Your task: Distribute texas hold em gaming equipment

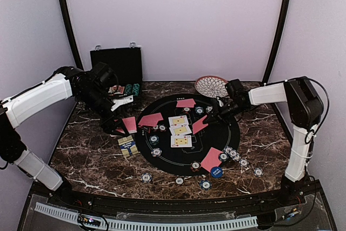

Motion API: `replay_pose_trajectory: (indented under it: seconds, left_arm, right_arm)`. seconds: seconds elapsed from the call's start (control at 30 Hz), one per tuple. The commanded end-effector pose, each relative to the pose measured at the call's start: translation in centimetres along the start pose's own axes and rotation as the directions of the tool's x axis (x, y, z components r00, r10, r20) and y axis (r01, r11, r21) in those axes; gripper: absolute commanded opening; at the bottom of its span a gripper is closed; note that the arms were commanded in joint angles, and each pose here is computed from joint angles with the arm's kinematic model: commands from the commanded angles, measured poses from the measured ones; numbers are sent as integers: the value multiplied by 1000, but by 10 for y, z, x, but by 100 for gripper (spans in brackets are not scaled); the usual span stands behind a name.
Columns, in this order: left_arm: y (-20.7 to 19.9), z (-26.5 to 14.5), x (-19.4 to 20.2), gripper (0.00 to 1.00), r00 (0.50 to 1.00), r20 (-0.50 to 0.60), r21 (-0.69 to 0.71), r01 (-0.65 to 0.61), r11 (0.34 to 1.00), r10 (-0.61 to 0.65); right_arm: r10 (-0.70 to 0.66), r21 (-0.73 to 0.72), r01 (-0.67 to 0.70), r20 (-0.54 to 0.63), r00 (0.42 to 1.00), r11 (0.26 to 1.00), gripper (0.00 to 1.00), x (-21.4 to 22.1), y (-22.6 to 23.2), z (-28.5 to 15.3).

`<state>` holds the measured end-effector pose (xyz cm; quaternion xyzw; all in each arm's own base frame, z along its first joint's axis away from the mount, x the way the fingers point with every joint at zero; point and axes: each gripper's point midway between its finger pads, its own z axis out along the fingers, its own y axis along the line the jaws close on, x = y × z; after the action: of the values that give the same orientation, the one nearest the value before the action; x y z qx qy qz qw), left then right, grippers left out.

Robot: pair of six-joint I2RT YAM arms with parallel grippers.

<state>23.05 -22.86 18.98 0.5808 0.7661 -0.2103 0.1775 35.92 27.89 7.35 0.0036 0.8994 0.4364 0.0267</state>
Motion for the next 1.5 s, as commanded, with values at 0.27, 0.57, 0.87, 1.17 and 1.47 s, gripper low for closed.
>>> replay_pose_trajectory:
  seconds: [0.27, 0.57, 0.87, 1.17, 1.47]
  left_arm:
    - [-8, -10, 0, 0, 1000, 19, 1, -21, 1000, 21]
    - [-9, -11, 0, 0, 1000, 21, 4, -18, 1000, 18]
    - [-9, -14, -1, 0, 1000, 25, -3, -19, 1000, 19]
    - [-9, -13, -2, 0, 1000, 22, -2, -20, 1000, 20]
    - [-9, -13, 0, 0, 1000, 18, -3, -20, 1000, 20]
  right_arm:
    - [-58, 71, 59, -10, 998, 996, 9, -24, -26, 1]
    - [-78, 27, 78, -11, 997, 997, 10, -34, -21, 3]
    - [-81, -122, 83, 19, 997, 989, 2, -41, 4, -8]
    - [-55, -148, 60, 40, 998, 987, 2, -49, -1, -4]
    - [-54, -7, 54, 25, 998, 998, 22, -51, -32, 6]
